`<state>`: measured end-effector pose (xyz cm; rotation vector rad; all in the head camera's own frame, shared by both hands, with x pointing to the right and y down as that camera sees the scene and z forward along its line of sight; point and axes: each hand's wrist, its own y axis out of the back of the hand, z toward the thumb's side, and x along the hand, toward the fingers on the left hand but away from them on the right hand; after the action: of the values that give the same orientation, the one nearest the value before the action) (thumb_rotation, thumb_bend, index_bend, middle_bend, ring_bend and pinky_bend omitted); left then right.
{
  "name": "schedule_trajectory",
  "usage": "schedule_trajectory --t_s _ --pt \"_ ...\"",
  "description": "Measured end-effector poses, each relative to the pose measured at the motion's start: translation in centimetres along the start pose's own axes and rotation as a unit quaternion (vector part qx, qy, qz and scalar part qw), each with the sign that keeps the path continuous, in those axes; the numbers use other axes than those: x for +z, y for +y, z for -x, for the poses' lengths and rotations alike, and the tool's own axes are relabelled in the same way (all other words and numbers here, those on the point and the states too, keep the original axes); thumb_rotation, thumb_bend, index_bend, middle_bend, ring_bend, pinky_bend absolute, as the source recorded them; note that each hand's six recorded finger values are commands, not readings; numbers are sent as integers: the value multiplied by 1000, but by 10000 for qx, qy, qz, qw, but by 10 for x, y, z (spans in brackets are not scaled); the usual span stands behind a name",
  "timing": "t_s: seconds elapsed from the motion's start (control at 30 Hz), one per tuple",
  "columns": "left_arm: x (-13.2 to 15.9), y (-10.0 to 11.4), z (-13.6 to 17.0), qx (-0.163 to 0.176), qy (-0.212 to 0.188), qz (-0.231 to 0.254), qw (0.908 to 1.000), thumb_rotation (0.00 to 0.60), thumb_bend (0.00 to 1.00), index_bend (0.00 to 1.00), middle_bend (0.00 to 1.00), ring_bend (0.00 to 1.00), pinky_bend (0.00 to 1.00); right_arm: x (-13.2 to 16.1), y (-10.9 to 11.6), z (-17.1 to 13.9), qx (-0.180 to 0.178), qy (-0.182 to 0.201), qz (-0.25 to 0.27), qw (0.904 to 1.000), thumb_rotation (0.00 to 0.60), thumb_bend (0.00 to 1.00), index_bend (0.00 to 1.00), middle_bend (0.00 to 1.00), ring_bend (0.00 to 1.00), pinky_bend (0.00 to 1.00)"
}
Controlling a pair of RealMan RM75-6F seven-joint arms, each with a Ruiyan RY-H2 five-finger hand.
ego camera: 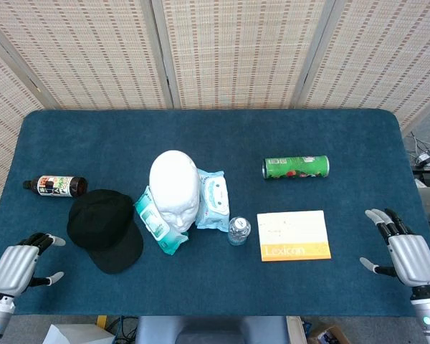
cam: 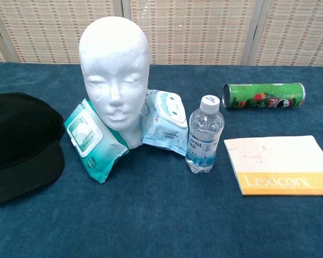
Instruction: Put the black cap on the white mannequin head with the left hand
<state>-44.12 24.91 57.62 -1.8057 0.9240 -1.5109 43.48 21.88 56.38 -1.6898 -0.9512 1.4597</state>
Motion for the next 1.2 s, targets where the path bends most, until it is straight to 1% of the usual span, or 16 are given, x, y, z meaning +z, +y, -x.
schedule_trajectory --t_s 0.3,0.53,0.73,0.9,1.0,1.2 --pt "2 0 3 -49 -47 109 9999 600 54 368 417 264 395 5 -4 2 73 96 -36 9999 600 0 121 157 79 337" --pt "9 1 8 39 -222 163 9996 600 54 374 417 285 425 5 -5 3 145 78 -30 9999 600 0 122 158 79 337" --pt "25 0 13 82 -609 217 9979 600 54 385 417 293 466 5 0 -1 32 120 42 9999 600 0 122 159 79 337" --pt "44 -5 18 155 -1031 311 9941 600 54 438 421 336 506 2 2 -2 -6 71 95 9999 600 0 129 163 79 337" --pt "54 -12 21 64 -1241 376 9915 600 54 446 423 342 509 1 3 -2 -7 72 108 9999 600 0 129 163 79 337" --pt "67 -18 21 -55 -1443 363 9888 600 53 446 423 343 515 1 3 -1 14 81 107 9999 600 0 129 166 79 338"
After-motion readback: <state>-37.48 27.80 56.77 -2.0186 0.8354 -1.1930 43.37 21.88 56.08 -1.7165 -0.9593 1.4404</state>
